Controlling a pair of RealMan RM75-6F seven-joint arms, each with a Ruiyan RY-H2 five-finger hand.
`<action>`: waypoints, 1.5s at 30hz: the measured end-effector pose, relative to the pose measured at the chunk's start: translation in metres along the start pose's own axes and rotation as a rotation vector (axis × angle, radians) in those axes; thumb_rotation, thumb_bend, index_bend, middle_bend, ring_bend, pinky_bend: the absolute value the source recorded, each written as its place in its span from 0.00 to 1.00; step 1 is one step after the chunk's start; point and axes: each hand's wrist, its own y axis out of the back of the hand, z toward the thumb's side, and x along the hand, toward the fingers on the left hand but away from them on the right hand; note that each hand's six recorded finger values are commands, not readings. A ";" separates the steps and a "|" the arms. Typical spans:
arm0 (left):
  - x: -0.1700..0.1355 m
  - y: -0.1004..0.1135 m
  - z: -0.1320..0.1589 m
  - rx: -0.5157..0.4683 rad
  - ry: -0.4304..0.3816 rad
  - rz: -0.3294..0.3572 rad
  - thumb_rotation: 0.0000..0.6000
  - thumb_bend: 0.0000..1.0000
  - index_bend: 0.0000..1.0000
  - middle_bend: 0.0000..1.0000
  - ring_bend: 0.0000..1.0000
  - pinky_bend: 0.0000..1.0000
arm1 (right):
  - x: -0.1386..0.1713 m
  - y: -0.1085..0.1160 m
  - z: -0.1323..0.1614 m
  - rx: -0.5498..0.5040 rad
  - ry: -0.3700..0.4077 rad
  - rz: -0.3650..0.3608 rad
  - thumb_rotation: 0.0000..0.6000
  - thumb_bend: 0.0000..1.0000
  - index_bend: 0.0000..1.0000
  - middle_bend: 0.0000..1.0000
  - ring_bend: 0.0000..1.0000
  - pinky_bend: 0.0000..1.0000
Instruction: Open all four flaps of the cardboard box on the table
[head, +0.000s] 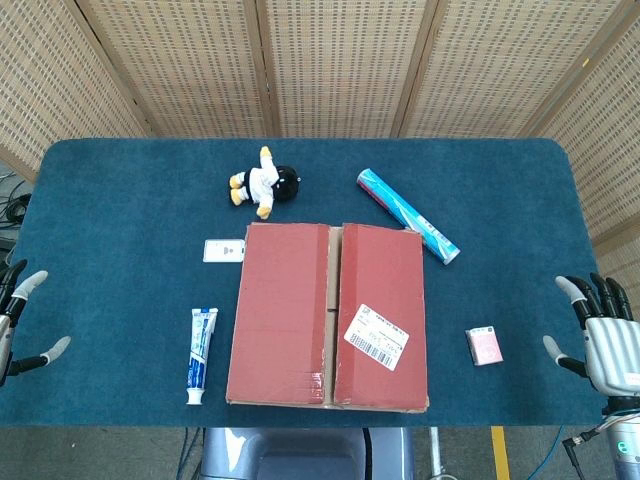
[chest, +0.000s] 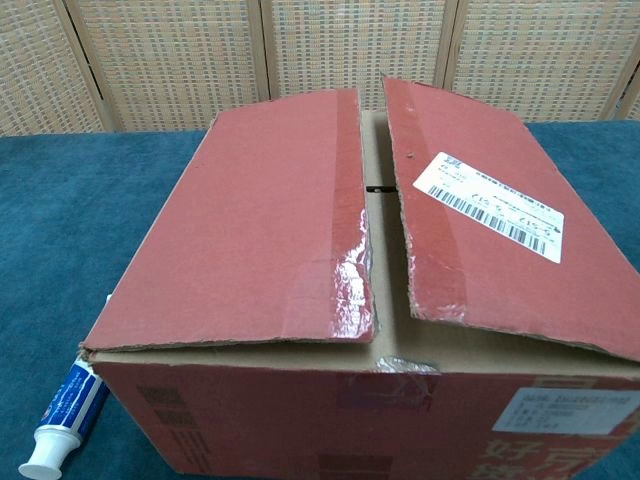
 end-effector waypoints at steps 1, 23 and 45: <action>0.000 0.000 0.000 0.000 0.000 -0.001 0.86 0.22 0.11 0.00 0.00 0.00 | 0.000 0.000 0.000 0.000 0.000 0.000 1.00 0.31 0.16 0.16 0.00 0.00; 0.002 -0.003 0.006 0.013 -0.003 -0.034 0.86 0.22 0.11 0.00 0.00 0.00 | -0.002 0.005 -0.003 -0.035 0.002 -0.016 1.00 0.62 0.16 0.16 0.00 0.00; 0.008 -0.017 0.010 0.074 0.002 -0.094 0.86 0.23 0.11 0.00 0.00 0.00 | -0.064 0.037 0.102 -0.220 0.454 0.068 1.00 1.00 0.22 0.23 0.00 0.00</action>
